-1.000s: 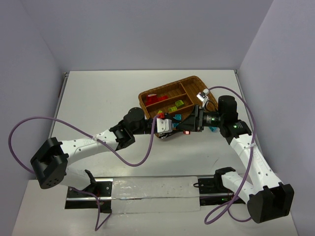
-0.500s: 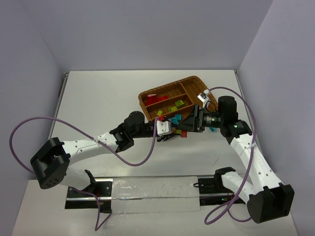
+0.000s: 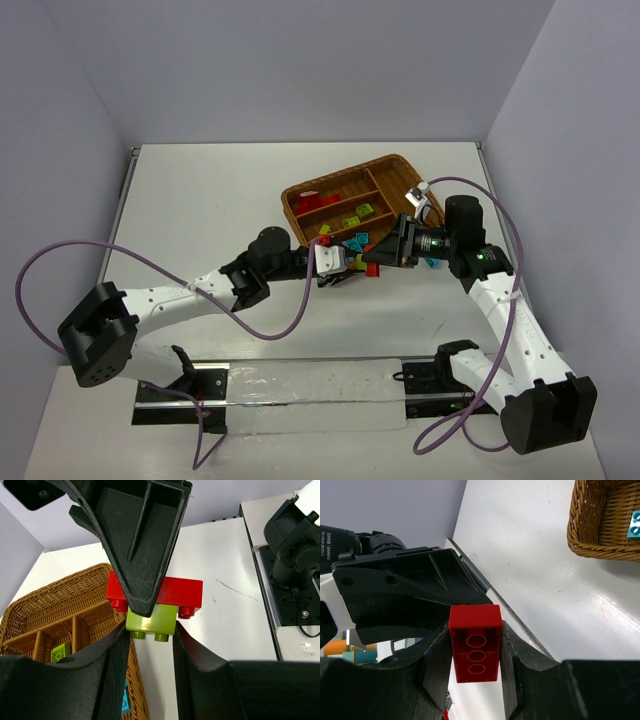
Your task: Sort the legos into containers by color
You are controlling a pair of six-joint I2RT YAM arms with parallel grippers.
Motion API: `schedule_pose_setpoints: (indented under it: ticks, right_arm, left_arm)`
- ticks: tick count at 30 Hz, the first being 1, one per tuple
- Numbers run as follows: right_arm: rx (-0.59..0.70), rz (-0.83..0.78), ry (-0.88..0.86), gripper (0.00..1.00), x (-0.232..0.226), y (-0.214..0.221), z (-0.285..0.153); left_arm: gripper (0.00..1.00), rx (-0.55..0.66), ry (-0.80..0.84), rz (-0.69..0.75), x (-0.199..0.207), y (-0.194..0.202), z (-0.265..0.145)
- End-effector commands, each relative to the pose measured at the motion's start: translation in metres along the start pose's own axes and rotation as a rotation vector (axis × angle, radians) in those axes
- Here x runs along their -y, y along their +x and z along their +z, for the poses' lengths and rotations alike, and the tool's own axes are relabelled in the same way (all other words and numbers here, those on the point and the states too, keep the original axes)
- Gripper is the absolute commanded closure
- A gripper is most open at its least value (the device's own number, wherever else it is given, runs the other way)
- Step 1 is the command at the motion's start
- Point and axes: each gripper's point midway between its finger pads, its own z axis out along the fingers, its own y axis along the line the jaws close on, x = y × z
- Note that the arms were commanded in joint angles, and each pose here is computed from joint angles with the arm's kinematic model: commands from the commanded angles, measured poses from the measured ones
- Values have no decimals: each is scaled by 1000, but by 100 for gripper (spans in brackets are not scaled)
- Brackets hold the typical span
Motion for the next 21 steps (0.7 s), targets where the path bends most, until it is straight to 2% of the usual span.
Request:
schedule_pose_setpoints:
  ticks: [1,11,13,21]
  right_arm:
    - [18,-61,-33,74,-14,-6,-4]
    - [13,-51,-37,84,-11,-7,-2]
    - [15,-52,-41,89,-12,-9,-2]
    - [12,-48,-59,91,-15,-11,-1]
  left_arm:
    - [100,37,-39,24,-11,-11,-7]
    - [100,17,-87,-6,-19,0,-34]
    - [100,15,-89,-14,-19,2,-35]
    - [100,2,-94,-35,-18,10,-39]
